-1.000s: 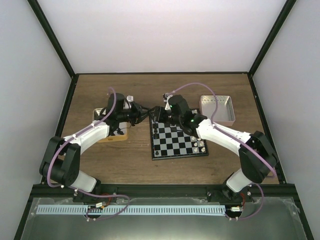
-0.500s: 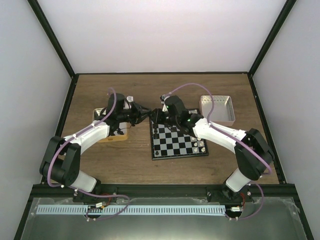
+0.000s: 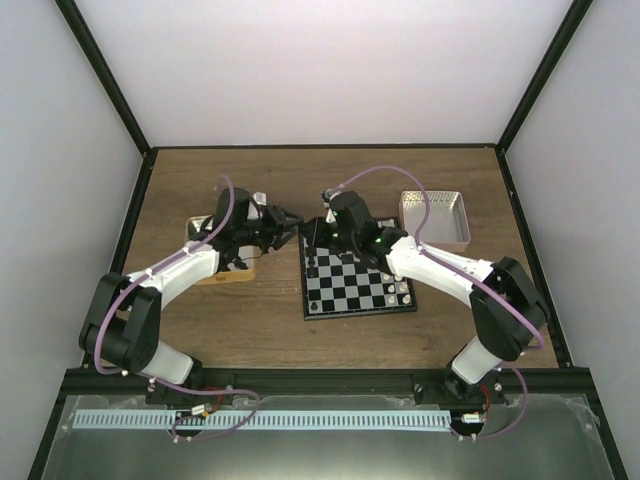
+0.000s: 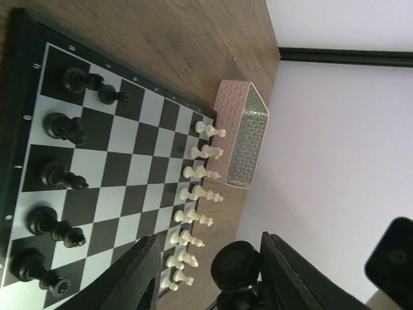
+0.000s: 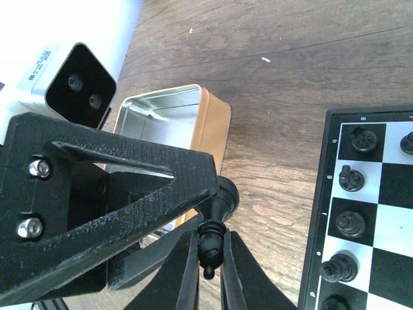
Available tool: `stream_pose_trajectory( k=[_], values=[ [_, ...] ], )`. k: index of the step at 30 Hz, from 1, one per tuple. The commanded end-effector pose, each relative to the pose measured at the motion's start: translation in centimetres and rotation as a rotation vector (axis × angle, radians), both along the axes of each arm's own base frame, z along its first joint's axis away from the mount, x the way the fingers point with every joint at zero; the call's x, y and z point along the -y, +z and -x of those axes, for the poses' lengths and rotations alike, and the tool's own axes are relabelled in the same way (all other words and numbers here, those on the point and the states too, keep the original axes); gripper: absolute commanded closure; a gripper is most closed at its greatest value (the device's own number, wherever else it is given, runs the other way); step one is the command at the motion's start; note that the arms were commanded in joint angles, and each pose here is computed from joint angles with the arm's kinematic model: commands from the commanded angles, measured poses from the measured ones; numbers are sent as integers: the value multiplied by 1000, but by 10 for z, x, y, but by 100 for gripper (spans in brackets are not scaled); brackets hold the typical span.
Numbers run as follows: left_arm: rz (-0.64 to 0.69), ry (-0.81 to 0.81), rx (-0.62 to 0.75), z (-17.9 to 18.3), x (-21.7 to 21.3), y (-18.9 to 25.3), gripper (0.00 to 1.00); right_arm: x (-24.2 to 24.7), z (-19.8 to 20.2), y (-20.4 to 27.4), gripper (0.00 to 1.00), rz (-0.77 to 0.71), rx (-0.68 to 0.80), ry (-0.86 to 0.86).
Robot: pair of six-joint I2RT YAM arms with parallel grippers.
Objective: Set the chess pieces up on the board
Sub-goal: Place the chess piece on the chessboard.
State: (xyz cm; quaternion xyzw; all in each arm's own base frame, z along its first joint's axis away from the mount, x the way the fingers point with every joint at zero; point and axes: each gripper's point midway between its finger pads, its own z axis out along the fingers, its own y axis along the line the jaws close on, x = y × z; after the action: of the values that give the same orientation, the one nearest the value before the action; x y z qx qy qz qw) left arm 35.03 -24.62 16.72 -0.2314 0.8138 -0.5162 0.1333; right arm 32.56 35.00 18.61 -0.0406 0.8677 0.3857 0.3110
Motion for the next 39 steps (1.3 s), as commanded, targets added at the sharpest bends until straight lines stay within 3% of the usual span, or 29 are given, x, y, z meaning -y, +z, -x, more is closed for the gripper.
stream_pose_trajectory(
  k=[1,4,9,16,22,30,39],
  values=[
    [-84,8,67,2,-10,0,52,5,0,26,99,-2,53,-15],
    [-152,7,114,3,-17,1,40,12,5,26,99,9,49,-19],
    [-310,38,252,3,-40,22,31,26,21,10,99,84,7,3],
    [-528,174,558,8,-89,101,16,35,37,-7,99,229,-86,79],
    [-778,264,718,24,-134,159,6,33,72,-42,99,347,-236,205],
    [-970,417,821,36,-177,175,3,23,90,-81,99,527,-360,263],
    [-980,465,819,49,-189,166,0,17,84,-102,99,633,-404,237]
  ],
)
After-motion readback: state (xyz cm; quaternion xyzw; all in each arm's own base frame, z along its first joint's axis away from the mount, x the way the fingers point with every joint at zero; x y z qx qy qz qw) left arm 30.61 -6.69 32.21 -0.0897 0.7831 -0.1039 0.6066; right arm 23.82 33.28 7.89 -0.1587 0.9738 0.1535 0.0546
